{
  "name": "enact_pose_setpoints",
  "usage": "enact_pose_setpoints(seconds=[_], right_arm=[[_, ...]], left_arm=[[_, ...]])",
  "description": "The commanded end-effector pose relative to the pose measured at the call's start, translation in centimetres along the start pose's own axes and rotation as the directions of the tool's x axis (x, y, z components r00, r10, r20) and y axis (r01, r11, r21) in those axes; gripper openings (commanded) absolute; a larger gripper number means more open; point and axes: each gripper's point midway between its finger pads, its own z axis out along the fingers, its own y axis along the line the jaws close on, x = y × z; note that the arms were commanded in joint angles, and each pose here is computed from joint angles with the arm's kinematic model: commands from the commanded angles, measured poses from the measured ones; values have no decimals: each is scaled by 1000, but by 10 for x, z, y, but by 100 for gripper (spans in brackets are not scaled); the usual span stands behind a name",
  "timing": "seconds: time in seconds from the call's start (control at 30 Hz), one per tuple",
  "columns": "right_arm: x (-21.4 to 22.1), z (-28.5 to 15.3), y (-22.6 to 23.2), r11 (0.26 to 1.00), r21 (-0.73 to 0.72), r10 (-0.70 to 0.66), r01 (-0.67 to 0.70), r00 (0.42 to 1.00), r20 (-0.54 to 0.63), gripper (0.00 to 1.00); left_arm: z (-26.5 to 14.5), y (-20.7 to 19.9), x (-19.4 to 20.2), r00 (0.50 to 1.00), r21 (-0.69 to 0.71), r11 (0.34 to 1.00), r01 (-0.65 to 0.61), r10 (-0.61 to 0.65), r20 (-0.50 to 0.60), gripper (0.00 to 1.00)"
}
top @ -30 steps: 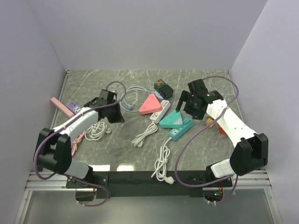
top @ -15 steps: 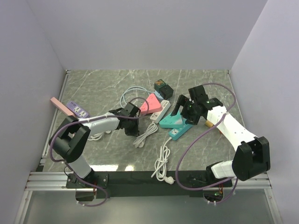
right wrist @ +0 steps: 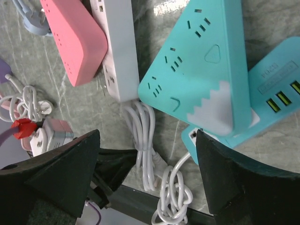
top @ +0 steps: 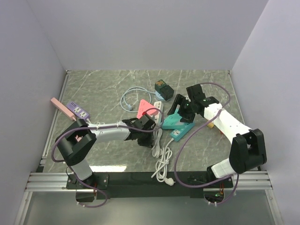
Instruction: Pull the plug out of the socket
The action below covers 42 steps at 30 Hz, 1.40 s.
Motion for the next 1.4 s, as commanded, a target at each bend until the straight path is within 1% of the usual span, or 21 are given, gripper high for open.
enact_pose_setpoints(seconds=[0.0,0.13,0.17,0.23,0.27,0.33,0.37,0.43,0.47,0.5,0.57,0.63,0.73,0.93,1.1,1.13,1.17,1.23,1.27,1.33,1.37], right_arm=[[-16,-3,25,995,-77,-56,58,998,35,88],[-13,3,33,988,-123,-89,88,996,2,87],[-12,3,36,984,-138,-111,110,994,-1,86],[-12,6,42,977,-162,-140,137,990,-4,84],[-11,6,48,969,-175,-175,172,985,2,84],[-12,12,51,965,-176,-198,194,980,-2,84],[-11,13,56,960,-186,-211,207,977,-2,83],[-11,22,61,957,-198,-221,214,975,-13,83],[-11,24,65,954,-202,-229,222,973,-10,83],[-12,27,68,951,-206,-235,229,972,-5,83],[-13,37,70,950,-208,-242,233,970,-17,83],[-10,48,70,950,-203,-250,238,968,-33,83],[-5,56,80,936,-250,-270,249,961,-53,83],[5,49,108,911,-289,-319,295,947,-41,84],[12,49,127,931,-290,-241,222,970,-31,87],[11,51,126,942,-268,-212,201,977,-12,87],[23,53,128,955,-258,-159,145,987,-31,88],[22,52,139,963,-255,-84,90,996,32,90],[39,54,144,965,-243,-89,98,995,45,91],[47,52,150,974,-223,-22,39,997,79,93],[47,54,155,976,-216,-4,31,992,124,94]], left_arm=[[-19,-12,-18,996,8,999,47,-48,81,1],[-52,-9,-47,977,-57,996,72,-59,207,1],[-62,-6,-58,964,-79,993,93,-70,257,5],[-78,-1,-66,953,-108,987,119,-83,290,13],[-91,1,-75,939,-96,984,147,-109,327,29],[-106,8,-84,919,-95,980,177,-130,372,46],[-119,11,-92,901,-76,977,197,-150,408,59],[-126,21,-97,887,-77,975,207,-154,435,71],[-132,31,-104,874,-75,970,232,-174,454,72],[-131,36,-103,879,-72,969,237,-182,441,73],[-136,45,-112,867,-55,968,246,-194,459,76],[-135,50,-113,866,-46,967,249,-201,457,76],[-135,59,-117,856,-16,961,275,-237,459,77],[-139,76,-114,822,-5,940,342,-297,485,76],[-142,95,-110,787,-30,912,409,-335,518,76],[-144,97,-110,772,-25,902,430,-354,528,76],[-150,98,-111,757,-15,897,442,-364,542,76],[-159,103,-110,728,0,884,468,-385,568,76],[-163,104,-111,717,5,880,475,-391,577,76],[-175,108,-108,688,19,870,493,-403,603,76],[-179,110,-107,680,21,867,499,-406,611,76]])
